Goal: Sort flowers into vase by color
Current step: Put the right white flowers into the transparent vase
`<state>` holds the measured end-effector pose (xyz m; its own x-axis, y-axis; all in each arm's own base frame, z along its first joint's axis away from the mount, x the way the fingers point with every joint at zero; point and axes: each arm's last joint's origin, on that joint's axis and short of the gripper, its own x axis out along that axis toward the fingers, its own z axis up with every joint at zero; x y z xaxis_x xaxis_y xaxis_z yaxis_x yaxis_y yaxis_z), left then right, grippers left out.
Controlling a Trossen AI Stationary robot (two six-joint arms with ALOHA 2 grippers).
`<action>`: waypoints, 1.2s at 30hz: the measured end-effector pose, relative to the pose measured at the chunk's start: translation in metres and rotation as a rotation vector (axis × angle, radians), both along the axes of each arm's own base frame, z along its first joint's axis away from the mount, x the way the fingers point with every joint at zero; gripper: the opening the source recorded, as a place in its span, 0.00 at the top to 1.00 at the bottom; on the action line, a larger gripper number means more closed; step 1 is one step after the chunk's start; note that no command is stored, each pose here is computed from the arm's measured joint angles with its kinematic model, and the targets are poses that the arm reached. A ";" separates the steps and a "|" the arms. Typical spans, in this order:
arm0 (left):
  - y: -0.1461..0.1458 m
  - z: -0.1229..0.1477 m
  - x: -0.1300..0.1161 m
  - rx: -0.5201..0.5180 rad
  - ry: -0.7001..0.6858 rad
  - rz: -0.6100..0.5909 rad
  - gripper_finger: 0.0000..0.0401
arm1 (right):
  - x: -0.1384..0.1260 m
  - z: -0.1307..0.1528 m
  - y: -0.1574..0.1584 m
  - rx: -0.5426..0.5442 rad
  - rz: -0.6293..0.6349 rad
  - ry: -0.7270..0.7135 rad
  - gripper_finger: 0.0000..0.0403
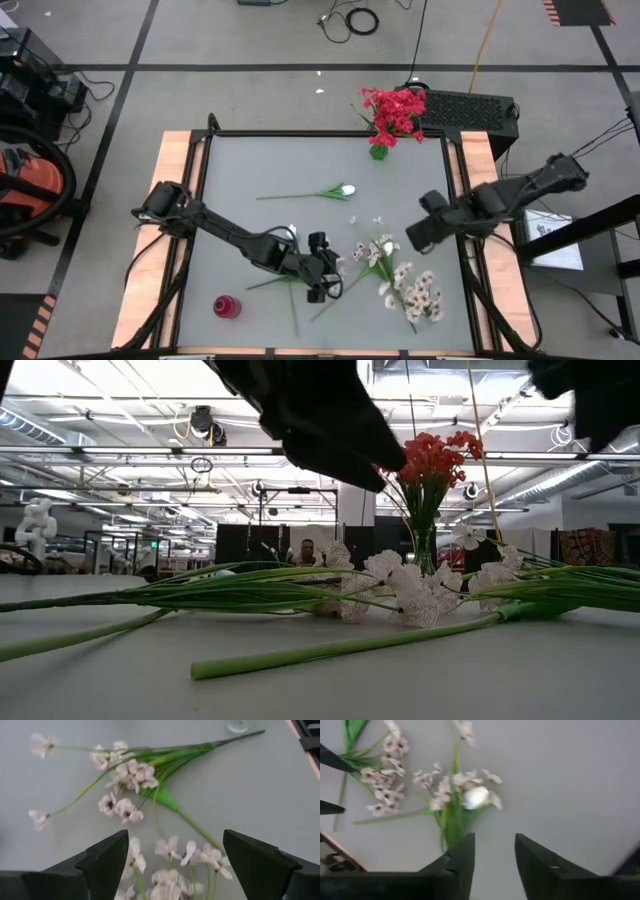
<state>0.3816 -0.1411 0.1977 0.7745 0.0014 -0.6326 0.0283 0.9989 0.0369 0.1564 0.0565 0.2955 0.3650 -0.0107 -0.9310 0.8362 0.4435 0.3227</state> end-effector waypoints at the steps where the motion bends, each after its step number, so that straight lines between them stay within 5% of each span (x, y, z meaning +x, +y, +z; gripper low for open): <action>1: 0.000 0.001 -0.001 -0.005 0.002 0.004 0.18 | 0.008 -0.002 -0.002 0.011 0.011 -0.006 0.63; 10: -0.005 0.010 -0.016 -0.026 0.070 0.020 0.18 | 0.070 -0.043 -0.003 0.056 0.152 0.089 0.46; 24: -0.025 0.009 -0.026 -0.034 0.083 -0.021 0.18 | 0.114 -0.116 0.025 0.086 0.197 0.278 0.47; 30: -0.026 0.009 -0.026 -0.033 0.084 -0.020 0.18 | 0.123 -0.136 0.030 0.098 0.238 0.303 0.59; 36: -0.025 0.009 -0.026 -0.031 0.082 -0.020 0.18 | 0.126 -0.137 0.031 0.072 0.284 0.276 0.89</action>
